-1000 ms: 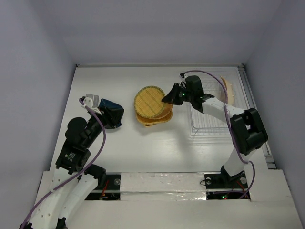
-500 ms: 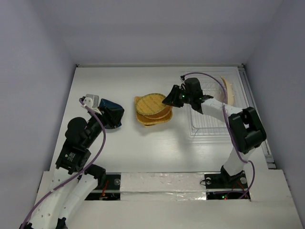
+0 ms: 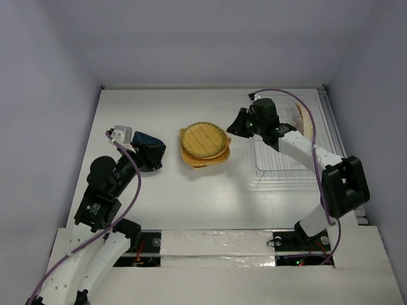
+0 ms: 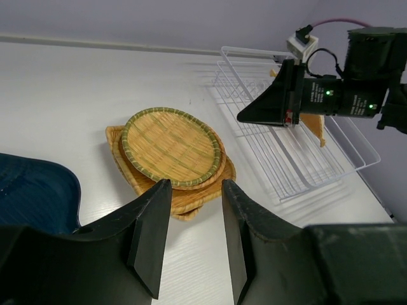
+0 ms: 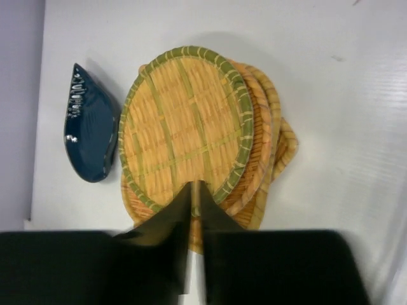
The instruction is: Unload the plates from the dish rack
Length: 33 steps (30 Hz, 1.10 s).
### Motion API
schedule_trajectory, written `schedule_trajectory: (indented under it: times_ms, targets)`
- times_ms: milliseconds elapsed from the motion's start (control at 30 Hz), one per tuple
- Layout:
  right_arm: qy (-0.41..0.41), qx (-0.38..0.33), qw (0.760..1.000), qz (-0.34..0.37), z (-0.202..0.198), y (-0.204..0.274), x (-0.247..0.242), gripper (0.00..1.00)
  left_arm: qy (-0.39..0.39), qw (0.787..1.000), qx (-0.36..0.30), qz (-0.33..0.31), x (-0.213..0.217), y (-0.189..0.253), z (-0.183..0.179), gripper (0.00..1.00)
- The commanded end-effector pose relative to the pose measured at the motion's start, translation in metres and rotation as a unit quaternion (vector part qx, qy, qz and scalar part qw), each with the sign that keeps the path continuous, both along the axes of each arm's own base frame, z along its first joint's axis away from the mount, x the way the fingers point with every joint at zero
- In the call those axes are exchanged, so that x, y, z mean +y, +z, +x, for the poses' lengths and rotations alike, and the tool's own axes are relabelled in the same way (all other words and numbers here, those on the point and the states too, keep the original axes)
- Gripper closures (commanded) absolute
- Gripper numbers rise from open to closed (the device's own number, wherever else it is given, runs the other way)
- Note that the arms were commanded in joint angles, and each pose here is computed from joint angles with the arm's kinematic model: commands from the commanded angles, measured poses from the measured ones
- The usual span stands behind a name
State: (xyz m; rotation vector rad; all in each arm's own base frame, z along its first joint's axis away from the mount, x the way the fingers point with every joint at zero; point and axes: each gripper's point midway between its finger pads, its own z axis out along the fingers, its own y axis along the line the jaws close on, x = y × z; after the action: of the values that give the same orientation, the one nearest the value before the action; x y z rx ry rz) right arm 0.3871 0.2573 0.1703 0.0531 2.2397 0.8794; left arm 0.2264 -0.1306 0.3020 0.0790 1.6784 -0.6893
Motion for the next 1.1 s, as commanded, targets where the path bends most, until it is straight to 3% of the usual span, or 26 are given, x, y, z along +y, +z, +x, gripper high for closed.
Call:
schedule_trajectory:
  times_ms: [0,67,133,167,233,267,367,400,467,500,567,600,700,833,1067]
  targets:
    - [-0.024,-0.057,0.997,-0.039,0.004,0.039,-0.017,1.0,-0.004,1.0,-0.02,-0.009,-0.001,0.01,-0.001,0.65]
    - [-0.084,-0.088,0.989,-0.079,0.01,0.056,-0.044,1.0,-0.005,1.0,-0.023,-0.01,-0.001,0.012,-0.001,0.65]
    - [-0.133,-0.099,0.976,-0.139,0.013,0.062,-0.074,1.0,-0.009,1.0,-0.023,-0.01,-0.002,0.011,-0.002,0.72]
    - [-0.196,-0.108,0.957,-0.187,0.018,0.067,-0.103,1.0,-0.013,1.0,-0.023,-0.009,-0.003,0.011,-0.002,0.76]
    - [-0.243,-0.107,0.93,-0.256,0.015,0.073,-0.136,1.0,-0.008,1.0,-0.024,-0.008,-0.001,0.011,-0.003,0.98]
    - [-0.295,-0.109,0.9,-0.302,0.014,0.077,-0.163,0.98,0.006,1.0,-0.026,-0.008,0.003,0.014,-0.002,1.0]
    - [-0.355,-0.079,0.843,-0.396,0.004,0.071,-0.21,0.93,0.015,0.999,-0.031,-0.012,0.007,0.017,-0.003,1.0]
    - [-0.366,-0.059,0.829,-0.42,-0.002,0.065,-0.226,0.77,0.008,0.999,-0.034,-0.013,0.005,0.018,-0.005,1.0]
    - [-0.374,-0.036,0.815,-0.441,-0.005,0.053,-0.24,0.64,-0.002,0.999,-0.039,-0.016,0.001,0.02,-0.009,1.0]
    - [-0.377,-0.029,0.812,-0.445,-0.005,0.05,-0.245,0.45,-0.002,0.999,-0.04,-0.016,0.002,0.021,-0.009,1.0]
    - [-0.383,-0.011,0.806,-0.45,-0.006,0.038,-0.259,0.34,-0.006,0.999,-0.045,-0.02,0.001,0.024,-0.013,0.98]
    - [-0.383,-0.004,0.805,-0.454,-0.006,0.034,-0.262,0.33,-0.006,0.999,-0.047,-0.02,0.001,0.024,-0.014,0.89]
    - [-0.389,0.02,0.787,-0.479,-0.011,0.021,-0.276,0.35,-0.016,0.998,-0.054,-0.022,-0.001,0.028,-0.018,0.76]
    - [-0.399,0.048,0.76,-0.511,-0.016,0.004,-0.292,0.37,-0.028,0.997,-0.065,-0.028,-0.004,0.034,-0.026,0.7]
    - [-0.39,0.081,0.739,-0.543,-0.003,-0.019,-0.31,0.38,-0.035,0.996,-0.077,-0.03,-0.005,0.039,-0.032,0.68]
